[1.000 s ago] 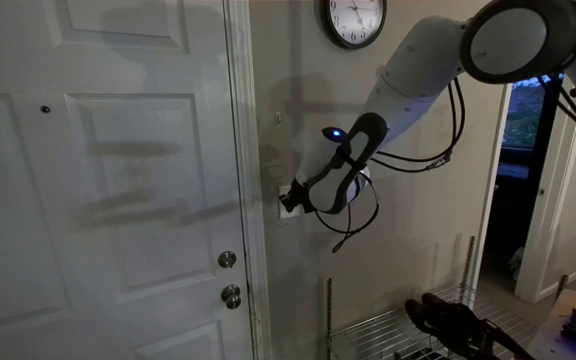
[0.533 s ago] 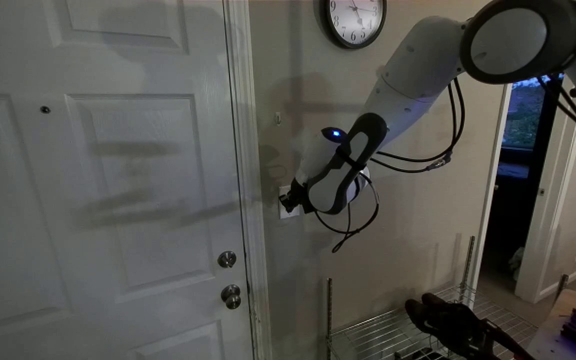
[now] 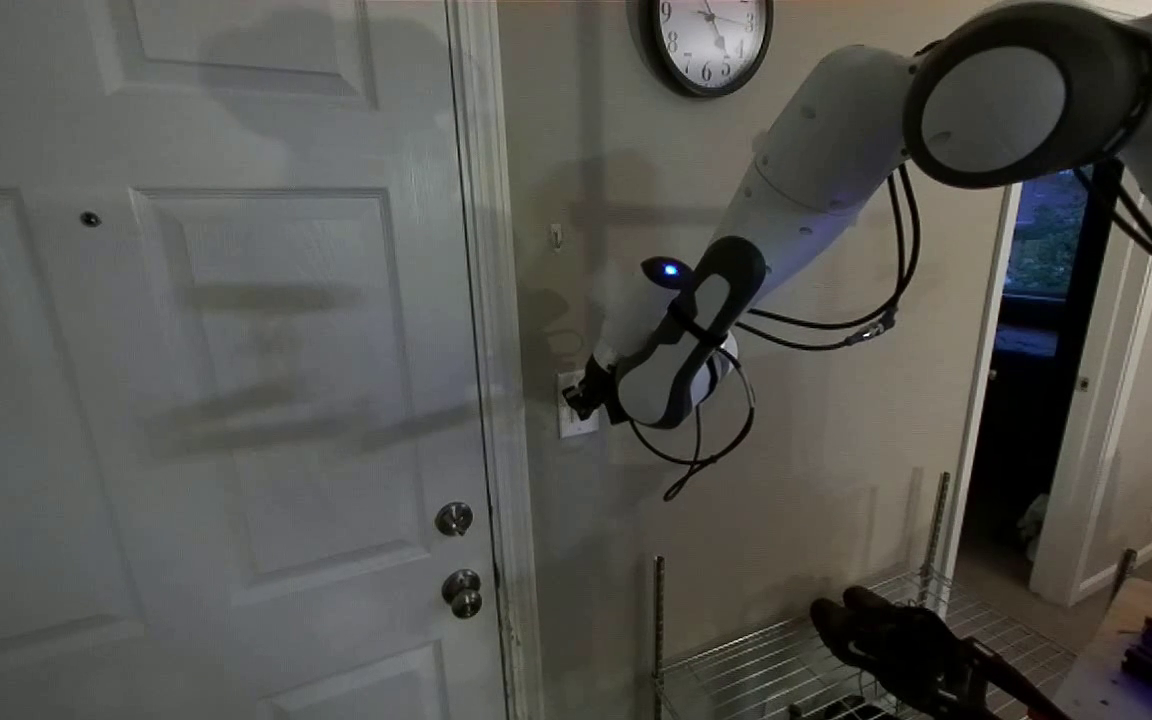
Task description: Turn on the light
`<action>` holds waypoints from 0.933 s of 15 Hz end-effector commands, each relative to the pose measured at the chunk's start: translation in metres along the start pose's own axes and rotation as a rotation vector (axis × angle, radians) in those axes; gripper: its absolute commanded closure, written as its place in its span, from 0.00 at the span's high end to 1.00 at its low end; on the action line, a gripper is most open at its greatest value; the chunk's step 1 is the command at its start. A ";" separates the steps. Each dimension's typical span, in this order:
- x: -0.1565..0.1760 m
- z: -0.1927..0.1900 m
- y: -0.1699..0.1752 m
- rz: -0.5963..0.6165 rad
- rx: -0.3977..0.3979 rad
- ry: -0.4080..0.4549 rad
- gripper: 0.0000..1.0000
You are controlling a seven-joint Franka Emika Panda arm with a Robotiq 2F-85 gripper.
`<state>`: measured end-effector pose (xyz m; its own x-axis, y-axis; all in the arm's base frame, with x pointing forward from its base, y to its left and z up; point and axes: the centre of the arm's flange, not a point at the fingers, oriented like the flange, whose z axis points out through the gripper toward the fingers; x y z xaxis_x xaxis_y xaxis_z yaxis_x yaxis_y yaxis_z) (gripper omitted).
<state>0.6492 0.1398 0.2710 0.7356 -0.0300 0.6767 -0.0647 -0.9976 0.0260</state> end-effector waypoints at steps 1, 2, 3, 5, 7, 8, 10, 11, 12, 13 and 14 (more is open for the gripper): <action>0.008 0.008 -0.003 0.043 -0.025 0.030 0.02; 0.010 0.009 -0.003 0.049 -0.030 0.041 0.03; 0.013 0.011 -0.003 0.062 -0.042 0.058 0.03; 0.019 0.015 -0.003 0.085 -0.052 0.080 0.02; 0.024 0.019 -0.004 0.112 -0.073 0.111 0.03; 0.025 0.020 -0.004 0.125 -0.078 0.120 0.03; 0.024 0.020 -0.007 0.153 -0.094 0.156 0.03; 0.023 0.020 -0.008 0.164 -0.109 0.171 0.03; 0.023 0.020 -0.009 0.169 -0.113 0.174 0.03; 0.022 0.021 -0.011 0.182 -0.122 0.168 0.02; 0.021 0.022 -0.011 0.186 -0.120 0.164 0.02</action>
<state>0.6689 0.1486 0.2693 0.6349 -0.1690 0.7539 -0.2376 -0.9712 -0.0177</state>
